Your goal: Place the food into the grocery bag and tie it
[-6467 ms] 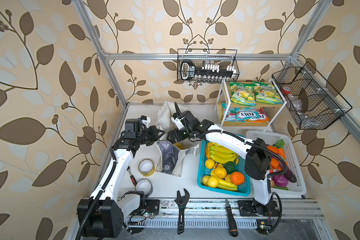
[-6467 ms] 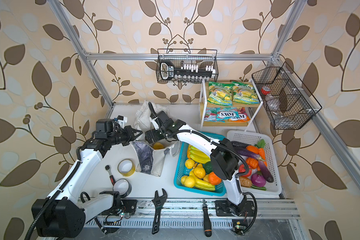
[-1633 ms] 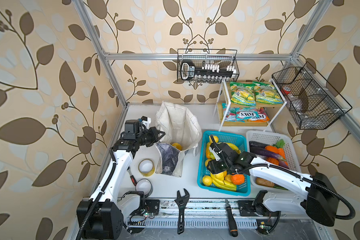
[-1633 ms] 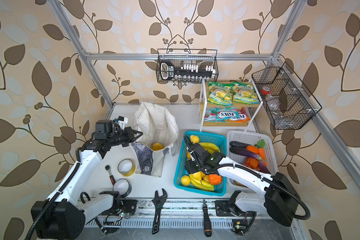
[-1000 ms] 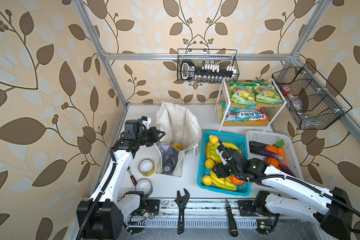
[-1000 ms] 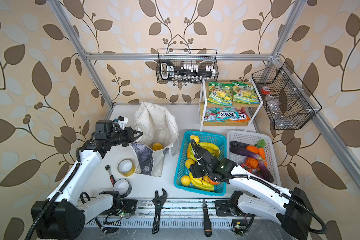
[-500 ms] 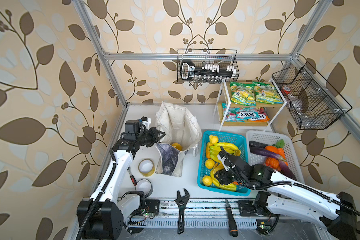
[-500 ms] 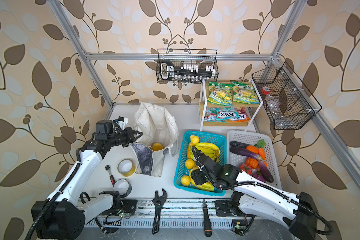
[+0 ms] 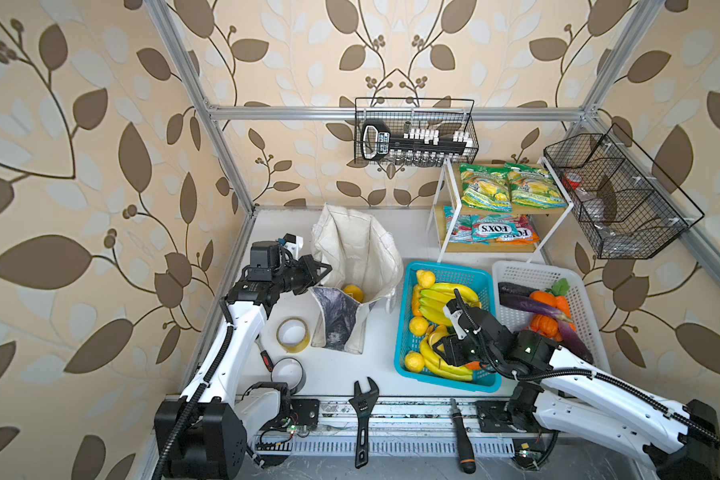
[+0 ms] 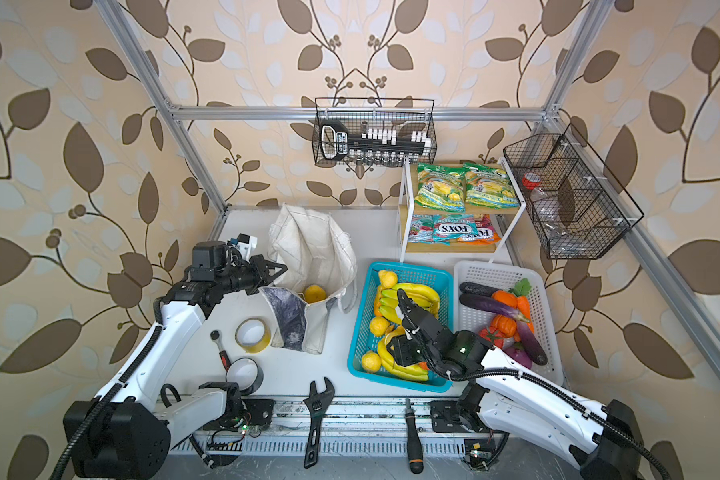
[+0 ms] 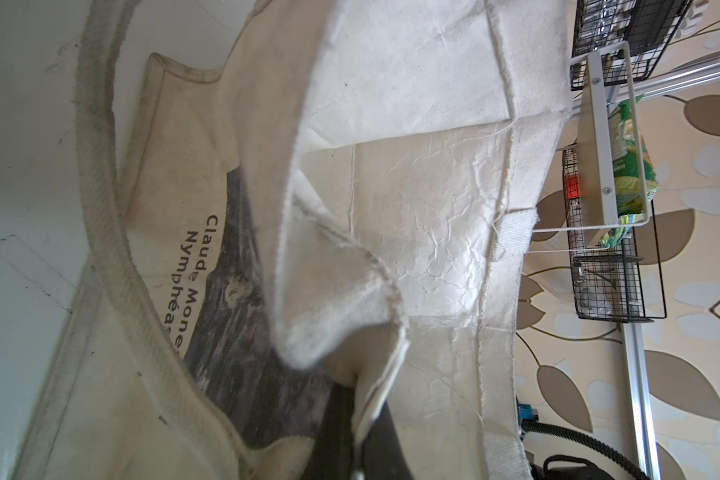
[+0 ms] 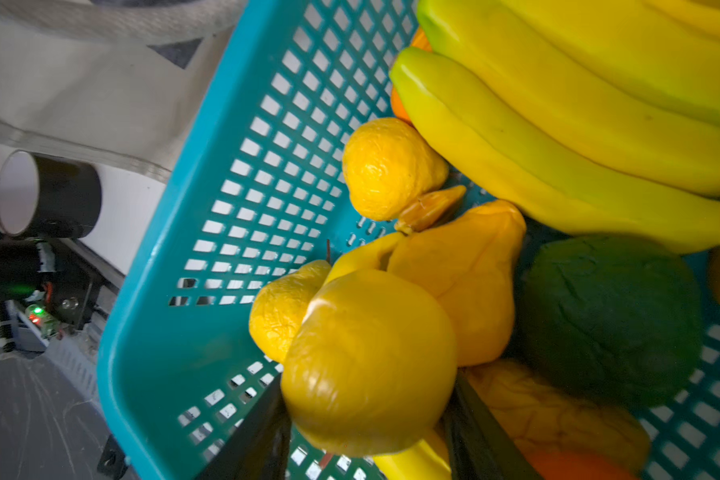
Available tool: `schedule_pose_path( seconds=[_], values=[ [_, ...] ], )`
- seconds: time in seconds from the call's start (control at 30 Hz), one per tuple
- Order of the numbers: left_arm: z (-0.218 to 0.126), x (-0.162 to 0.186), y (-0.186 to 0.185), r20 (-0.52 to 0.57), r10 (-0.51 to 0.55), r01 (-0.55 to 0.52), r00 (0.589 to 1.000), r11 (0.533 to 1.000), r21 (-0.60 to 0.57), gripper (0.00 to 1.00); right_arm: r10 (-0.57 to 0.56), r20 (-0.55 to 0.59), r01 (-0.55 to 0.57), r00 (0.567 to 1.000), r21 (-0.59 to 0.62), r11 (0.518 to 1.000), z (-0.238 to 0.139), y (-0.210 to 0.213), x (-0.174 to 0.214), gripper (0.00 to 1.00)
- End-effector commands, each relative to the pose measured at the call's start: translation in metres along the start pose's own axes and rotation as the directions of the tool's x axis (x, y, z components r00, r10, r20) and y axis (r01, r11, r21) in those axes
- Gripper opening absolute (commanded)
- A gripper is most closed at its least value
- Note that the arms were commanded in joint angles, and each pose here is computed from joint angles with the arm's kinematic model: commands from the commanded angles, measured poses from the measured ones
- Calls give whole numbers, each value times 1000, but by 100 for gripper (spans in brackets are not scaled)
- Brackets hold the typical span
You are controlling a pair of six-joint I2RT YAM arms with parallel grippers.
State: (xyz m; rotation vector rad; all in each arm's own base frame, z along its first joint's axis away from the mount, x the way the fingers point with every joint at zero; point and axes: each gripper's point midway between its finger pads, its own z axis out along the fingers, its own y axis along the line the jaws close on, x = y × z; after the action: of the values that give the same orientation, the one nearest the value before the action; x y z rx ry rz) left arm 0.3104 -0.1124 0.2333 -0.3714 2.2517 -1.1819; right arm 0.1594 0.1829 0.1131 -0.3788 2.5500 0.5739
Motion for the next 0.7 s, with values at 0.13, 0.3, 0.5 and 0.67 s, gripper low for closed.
schedule_pose_path(
  seconds=[0.13, 0.3, 0.5, 0.67],
  values=[
    [-4, -1, -15, 13, 31, -32, 999, 997, 68, 0, -182, 160, 206, 970, -153, 966, -18, 35, -25, 54],
    [-3, 0, -13, 8, 25, -26, 1000, 997, 70, 0, -231, 233, 277, 945, -186, 943, -24, 43, -31, 53],
    [-5, 0, -15, 14, 31, -32, 999, 997, 74, 0, -248, 196, 282, 949, -169, 945, -18, 43, -25, 53],
    [-5, 1, -14, 12, 30, -31, 999, 997, 73, 0, -239, 191, 268, 952, -148, 952, -15, 41, -27, 52]
  ],
)
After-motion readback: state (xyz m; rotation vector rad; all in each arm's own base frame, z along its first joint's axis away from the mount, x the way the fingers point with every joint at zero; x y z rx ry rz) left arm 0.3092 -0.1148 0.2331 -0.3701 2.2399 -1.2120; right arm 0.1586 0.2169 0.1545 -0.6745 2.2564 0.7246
